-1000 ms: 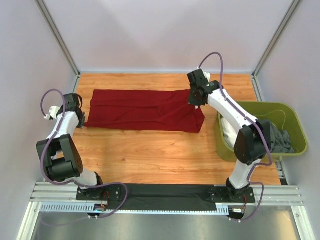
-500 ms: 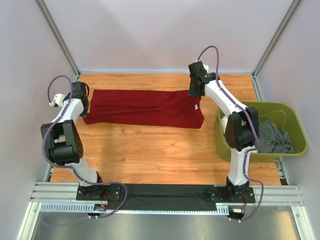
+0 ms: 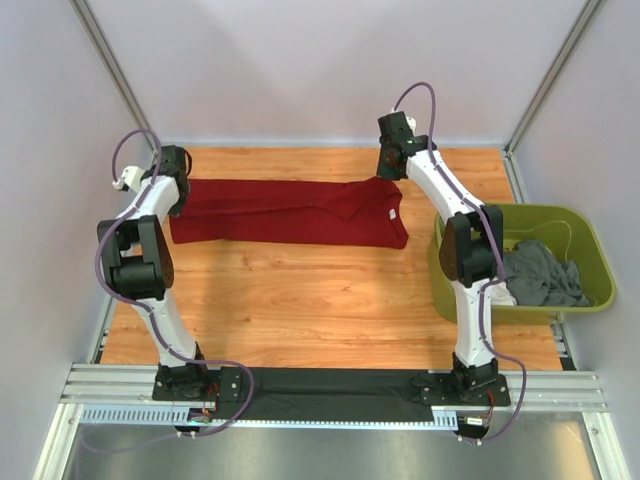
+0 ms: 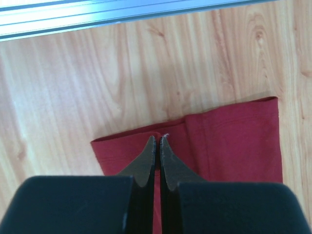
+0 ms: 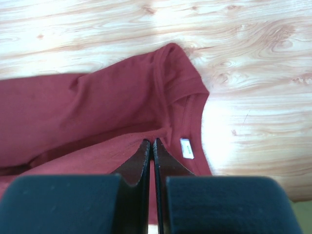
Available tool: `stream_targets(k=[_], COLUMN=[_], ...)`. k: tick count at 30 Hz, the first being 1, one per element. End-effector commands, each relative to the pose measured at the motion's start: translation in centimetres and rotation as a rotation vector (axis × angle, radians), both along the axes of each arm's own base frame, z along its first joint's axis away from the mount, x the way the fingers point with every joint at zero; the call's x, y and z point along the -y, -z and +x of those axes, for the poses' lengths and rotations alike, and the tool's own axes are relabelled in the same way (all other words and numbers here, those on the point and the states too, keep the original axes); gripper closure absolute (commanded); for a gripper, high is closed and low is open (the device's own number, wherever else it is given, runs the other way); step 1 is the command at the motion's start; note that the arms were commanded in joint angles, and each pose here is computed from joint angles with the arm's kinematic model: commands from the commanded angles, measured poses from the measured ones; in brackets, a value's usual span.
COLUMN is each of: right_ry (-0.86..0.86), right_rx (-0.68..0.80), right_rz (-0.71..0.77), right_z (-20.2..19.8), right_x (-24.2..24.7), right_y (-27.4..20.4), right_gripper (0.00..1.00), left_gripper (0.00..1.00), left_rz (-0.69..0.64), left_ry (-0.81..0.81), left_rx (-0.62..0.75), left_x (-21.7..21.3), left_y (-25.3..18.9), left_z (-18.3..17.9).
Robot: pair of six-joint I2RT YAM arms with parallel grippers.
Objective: Fold and stack the t-shirts
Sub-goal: Fold the tshirt
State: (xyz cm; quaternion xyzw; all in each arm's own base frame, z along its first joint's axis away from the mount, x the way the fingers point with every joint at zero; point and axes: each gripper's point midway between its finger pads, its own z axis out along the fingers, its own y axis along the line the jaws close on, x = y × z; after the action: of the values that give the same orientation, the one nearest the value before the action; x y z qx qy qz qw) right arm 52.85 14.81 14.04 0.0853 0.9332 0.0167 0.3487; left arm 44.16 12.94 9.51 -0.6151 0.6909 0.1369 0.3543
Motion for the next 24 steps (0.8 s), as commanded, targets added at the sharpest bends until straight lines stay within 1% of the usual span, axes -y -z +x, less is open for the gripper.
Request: stream_targets(k=[1,3,5,9,15,21,24], right_ry=[0.016,0.033,0.047,0.052,0.026,0.016,-0.018], right_rx=[0.037,0.029,0.033,0.024,-0.010,-0.006,0.000], right_rz=[-0.011,-0.016,-0.008,0.003,0.023,0.028,0.058], right_z=[1.8,2.1,2.5,2.8,3.2,3.8,4.2], right_x=[1.3,1.7,2.1,2.3,1.3,1.1,0.1], right_y=[-0.6,-0.1,-0.2,0.5,2.6,3.2,3.4], right_gripper=[1.00,1.00,1.00,1.00,1.00,1.00,0.99], left_gripper=[1.00,1.00,1.00,1.00,1.00,1.00,1.00], left_rz=[0.070,0.068,0.063,0.077,0.090,0.095,0.090], left_ry=[0.007,0.015,0.017,0.013,0.034,0.050,0.085], left_rx=[-0.013,-0.004,-0.029,-0.030,-0.039,-0.044,-0.042], left_x=[-0.4,-0.2,-0.1,-0.5,-0.7,-0.7,-0.5], left_y=[-0.5,-0.7,0.2,-0.1,0.6,1.1,1.4], left_z=[1.6,2.6,3.0,4.1,5.0,5.8,6.5])
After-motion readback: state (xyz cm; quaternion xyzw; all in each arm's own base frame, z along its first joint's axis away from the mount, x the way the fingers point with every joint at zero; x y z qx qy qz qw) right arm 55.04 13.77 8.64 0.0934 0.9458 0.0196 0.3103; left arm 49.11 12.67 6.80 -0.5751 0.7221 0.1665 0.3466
